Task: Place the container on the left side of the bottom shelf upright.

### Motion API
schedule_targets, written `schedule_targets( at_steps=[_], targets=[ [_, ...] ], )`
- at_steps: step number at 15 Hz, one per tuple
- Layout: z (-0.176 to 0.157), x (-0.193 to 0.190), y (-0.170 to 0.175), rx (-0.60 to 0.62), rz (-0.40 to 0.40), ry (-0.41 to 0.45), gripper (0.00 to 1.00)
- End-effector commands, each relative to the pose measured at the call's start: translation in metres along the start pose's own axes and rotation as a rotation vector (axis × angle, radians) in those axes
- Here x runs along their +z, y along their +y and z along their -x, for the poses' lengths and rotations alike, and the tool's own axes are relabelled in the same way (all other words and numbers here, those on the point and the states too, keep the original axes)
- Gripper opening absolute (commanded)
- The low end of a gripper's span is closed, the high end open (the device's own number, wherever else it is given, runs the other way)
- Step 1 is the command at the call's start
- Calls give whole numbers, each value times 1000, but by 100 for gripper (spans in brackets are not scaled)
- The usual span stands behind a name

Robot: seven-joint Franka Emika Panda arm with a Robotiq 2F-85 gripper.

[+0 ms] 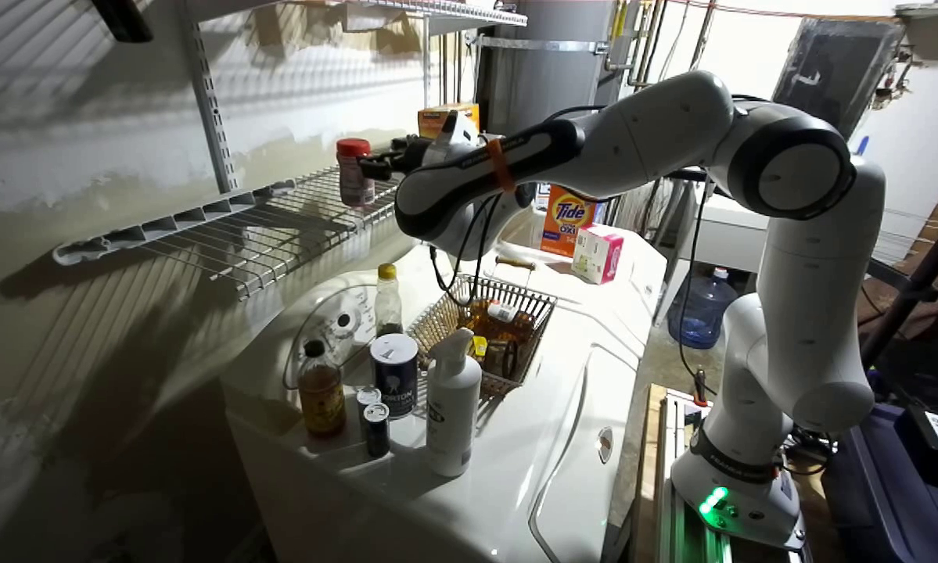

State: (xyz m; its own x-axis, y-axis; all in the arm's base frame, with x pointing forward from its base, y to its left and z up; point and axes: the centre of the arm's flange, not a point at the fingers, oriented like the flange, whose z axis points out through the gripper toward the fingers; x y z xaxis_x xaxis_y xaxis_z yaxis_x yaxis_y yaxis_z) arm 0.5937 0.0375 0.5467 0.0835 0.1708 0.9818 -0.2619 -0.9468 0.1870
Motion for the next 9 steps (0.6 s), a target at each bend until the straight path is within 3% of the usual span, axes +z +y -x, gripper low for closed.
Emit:
schedule_targets(
  at_steps=[1,9],
  targets=[
    [-21,-14,6,-3,-8,28,100],
    [-53,-29,19,-48,3,79,100]
  ],
)
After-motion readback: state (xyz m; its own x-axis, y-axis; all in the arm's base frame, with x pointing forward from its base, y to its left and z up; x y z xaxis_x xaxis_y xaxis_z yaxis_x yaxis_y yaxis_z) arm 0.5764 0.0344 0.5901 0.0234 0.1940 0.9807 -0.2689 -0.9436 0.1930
